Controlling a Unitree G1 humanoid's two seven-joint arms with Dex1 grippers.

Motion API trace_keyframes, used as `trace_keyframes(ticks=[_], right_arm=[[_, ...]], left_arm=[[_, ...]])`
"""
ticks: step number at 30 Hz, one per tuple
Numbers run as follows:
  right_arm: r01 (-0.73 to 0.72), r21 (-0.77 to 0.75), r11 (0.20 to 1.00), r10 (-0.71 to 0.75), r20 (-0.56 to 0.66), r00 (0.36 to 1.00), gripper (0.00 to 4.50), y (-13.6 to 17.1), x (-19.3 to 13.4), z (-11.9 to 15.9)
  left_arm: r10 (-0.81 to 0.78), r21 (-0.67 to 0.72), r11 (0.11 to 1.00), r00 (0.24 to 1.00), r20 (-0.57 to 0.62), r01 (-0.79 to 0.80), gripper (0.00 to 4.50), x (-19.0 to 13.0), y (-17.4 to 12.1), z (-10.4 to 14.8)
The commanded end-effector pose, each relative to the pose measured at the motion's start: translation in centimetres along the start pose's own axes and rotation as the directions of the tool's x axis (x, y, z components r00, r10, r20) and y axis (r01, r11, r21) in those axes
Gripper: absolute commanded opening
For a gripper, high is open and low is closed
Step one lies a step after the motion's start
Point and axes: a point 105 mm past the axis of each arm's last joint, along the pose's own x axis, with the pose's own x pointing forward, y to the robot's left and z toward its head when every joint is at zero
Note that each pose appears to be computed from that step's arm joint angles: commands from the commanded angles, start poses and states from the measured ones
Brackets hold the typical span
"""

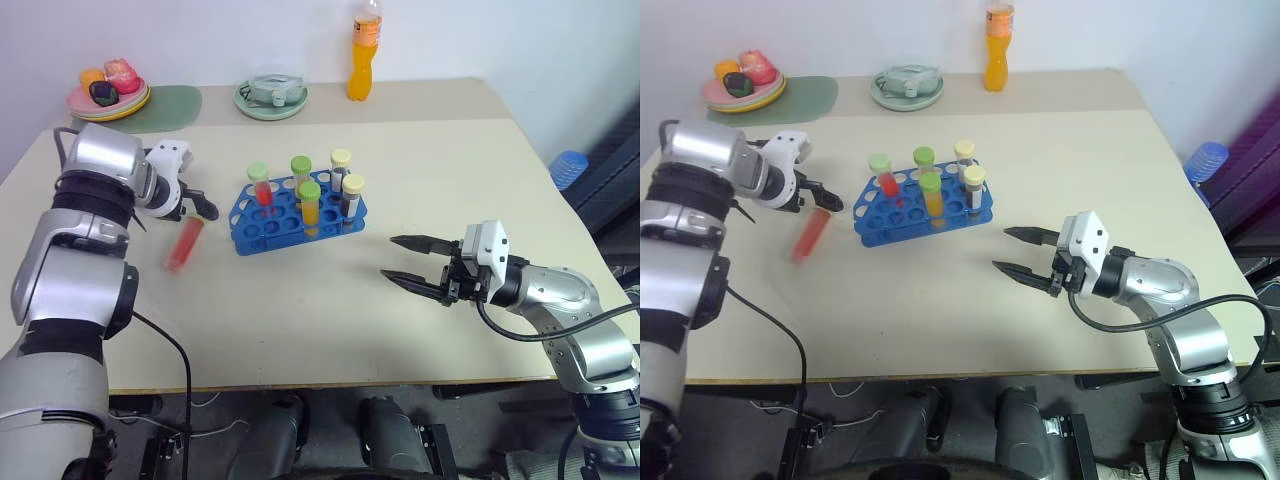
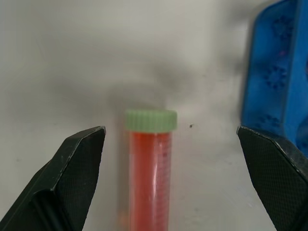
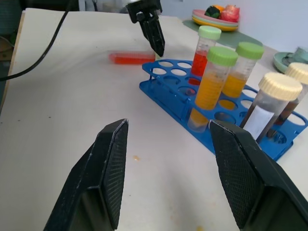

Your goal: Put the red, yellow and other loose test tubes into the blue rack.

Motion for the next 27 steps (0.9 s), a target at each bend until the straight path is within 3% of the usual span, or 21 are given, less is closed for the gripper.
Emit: trace_keyframes(ticks=[1, 18, 27], right_arm=[[0.016, -0.045, 0.999, -0.015, 0.029, 0.999, 2.73, 0.2, -0.2, 1.2], [0.006, -0.024, 1.0, -0.005, 0.031, 1.0, 2.73, 1.4, -0.2, 0.8], [-0.063, -0.109, 0.992, 0.075, 0.106, 0.991, 2.73, 2.2, 0.7, 2.3]], left_arm=[[0.021, 0.043, 0.999, 1.0, 0.003, -0.021, 4.48, -0.7, 0.2, 0.9], [0.039, 0.032, 0.999, 0.989, -0.141, -0.035, 4.48, 0.2, 0.9, -1.9], [0.055, 0.023, 0.998, 0.983, -0.174, -0.052, 4.48, 0.5, 1.4, -2.8]])
